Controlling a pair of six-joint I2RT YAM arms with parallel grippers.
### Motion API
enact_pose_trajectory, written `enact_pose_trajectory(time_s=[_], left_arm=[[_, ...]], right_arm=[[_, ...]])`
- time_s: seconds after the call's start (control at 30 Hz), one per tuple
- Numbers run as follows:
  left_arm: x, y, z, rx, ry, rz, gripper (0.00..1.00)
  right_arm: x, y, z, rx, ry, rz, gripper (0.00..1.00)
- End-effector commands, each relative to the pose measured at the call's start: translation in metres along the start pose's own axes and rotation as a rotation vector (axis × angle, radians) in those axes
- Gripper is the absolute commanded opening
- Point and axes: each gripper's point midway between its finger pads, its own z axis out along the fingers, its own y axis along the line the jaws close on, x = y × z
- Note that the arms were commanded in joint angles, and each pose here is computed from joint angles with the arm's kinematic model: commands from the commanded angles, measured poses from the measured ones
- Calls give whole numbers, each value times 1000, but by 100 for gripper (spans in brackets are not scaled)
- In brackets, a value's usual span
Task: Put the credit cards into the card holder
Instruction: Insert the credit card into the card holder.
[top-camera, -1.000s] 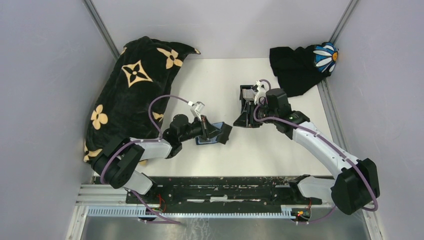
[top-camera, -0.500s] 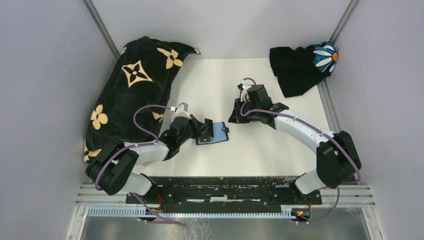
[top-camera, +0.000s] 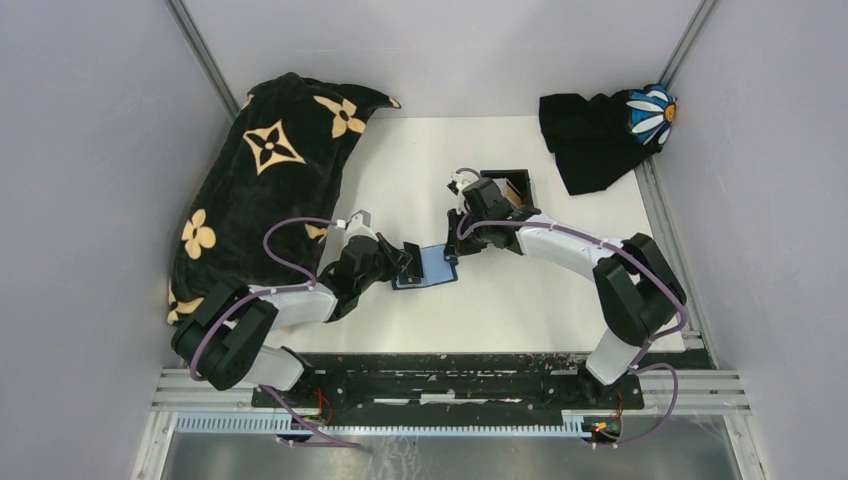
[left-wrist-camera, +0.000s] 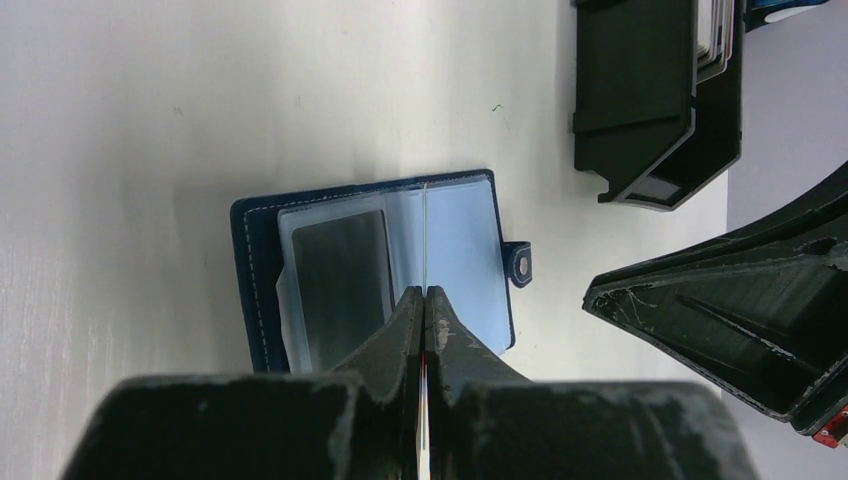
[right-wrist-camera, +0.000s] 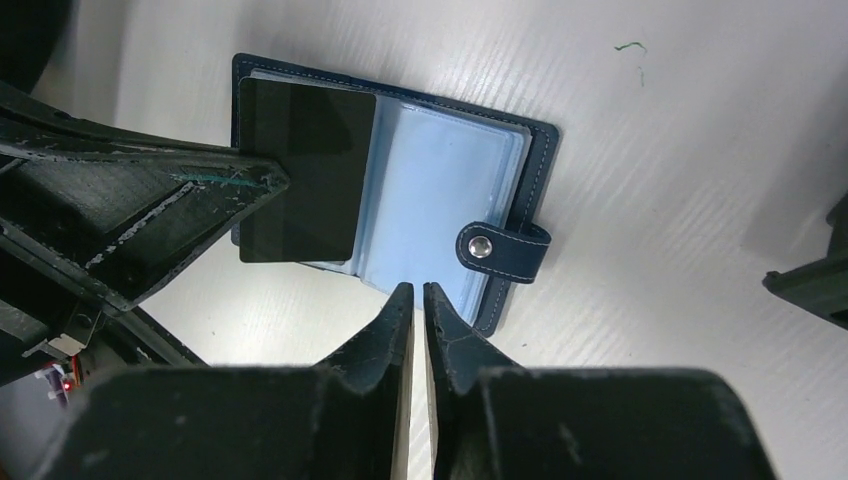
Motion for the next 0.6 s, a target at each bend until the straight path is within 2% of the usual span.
enact_pose_trajectory(time_s=[0.0, 0.57], left_arm=[[-2, -1, 1, 11, -26, -64, 3], [9, 0, 5, 58, -19, -174, 3]], right_arm=[[-24, 9, 4, 7, -63, -47, 12], [-3, 0, 26, 106, 23, -118, 9]])
